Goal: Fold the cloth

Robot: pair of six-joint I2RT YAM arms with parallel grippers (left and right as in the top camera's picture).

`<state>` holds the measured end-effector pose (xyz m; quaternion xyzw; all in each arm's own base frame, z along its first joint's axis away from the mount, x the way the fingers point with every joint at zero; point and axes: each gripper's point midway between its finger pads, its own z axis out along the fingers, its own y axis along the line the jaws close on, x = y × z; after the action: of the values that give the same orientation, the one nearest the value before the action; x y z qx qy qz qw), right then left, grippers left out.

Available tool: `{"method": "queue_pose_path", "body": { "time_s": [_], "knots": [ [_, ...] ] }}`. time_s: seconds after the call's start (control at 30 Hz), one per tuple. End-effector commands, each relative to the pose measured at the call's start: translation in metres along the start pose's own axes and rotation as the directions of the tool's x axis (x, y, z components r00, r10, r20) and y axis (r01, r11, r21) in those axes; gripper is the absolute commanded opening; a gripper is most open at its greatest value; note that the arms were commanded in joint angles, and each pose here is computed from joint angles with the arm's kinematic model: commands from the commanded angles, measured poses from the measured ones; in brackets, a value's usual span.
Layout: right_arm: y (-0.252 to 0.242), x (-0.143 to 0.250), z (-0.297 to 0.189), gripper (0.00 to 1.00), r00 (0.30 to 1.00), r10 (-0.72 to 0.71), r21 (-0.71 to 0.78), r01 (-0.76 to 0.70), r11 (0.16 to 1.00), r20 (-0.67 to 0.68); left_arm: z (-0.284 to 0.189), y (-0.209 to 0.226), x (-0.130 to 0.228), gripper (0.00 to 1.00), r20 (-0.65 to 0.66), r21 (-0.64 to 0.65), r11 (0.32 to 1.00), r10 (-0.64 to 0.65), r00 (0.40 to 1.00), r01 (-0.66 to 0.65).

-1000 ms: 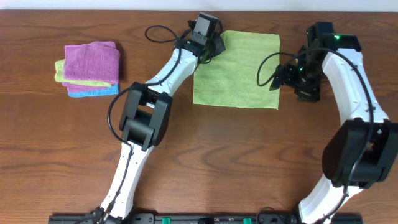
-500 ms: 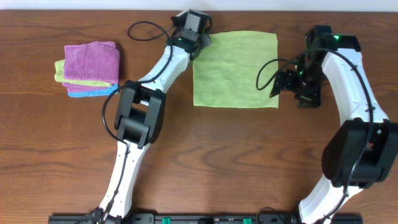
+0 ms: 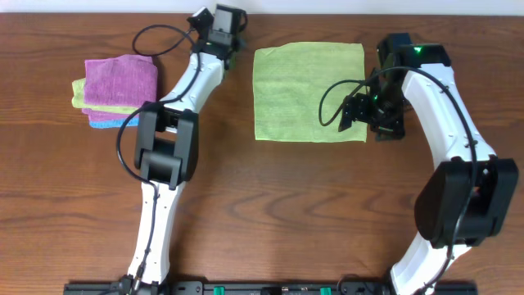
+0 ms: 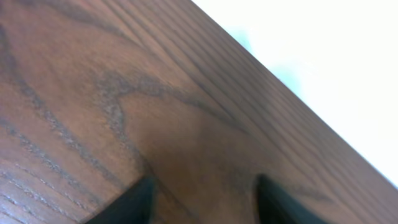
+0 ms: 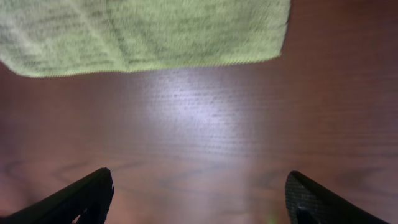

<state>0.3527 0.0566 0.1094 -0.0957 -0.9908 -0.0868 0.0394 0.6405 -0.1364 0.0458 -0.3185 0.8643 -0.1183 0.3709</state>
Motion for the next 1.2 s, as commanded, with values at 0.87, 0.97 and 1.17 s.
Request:
{"method": "queue_pose_path", "body": {
  "time_s": [0.87, 0.97, 1.17],
  "knots": [
    [-0.052, -0.031, 0.042, 0.87, 0.989, 0.108, -0.446, -0.051, 0.893, 0.103, -0.167, 0.001, 0.117, 0.95, -0.753, 0.192, 0.969, 0.246, 0.611, -0.155],
    [-0.052, -0.03, 0.047, 0.86, 0.989, 0.104, -0.446, -0.045, 0.894, 0.107, -0.17, 0.009, 0.131, 0.95, -0.785, 0.169, 0.973, 0.231, 0.575, -0.159],
    [-0.052, -0.037, 0.046, 0.86, 0.985, 0.098, -0.445, -0.026, 0.895, 0.139, -0.173, 0.03, 0.16, 0.95, -0.856, 0.108, 0.986, 0.157, 0.492, -0.126]
  ]
}}
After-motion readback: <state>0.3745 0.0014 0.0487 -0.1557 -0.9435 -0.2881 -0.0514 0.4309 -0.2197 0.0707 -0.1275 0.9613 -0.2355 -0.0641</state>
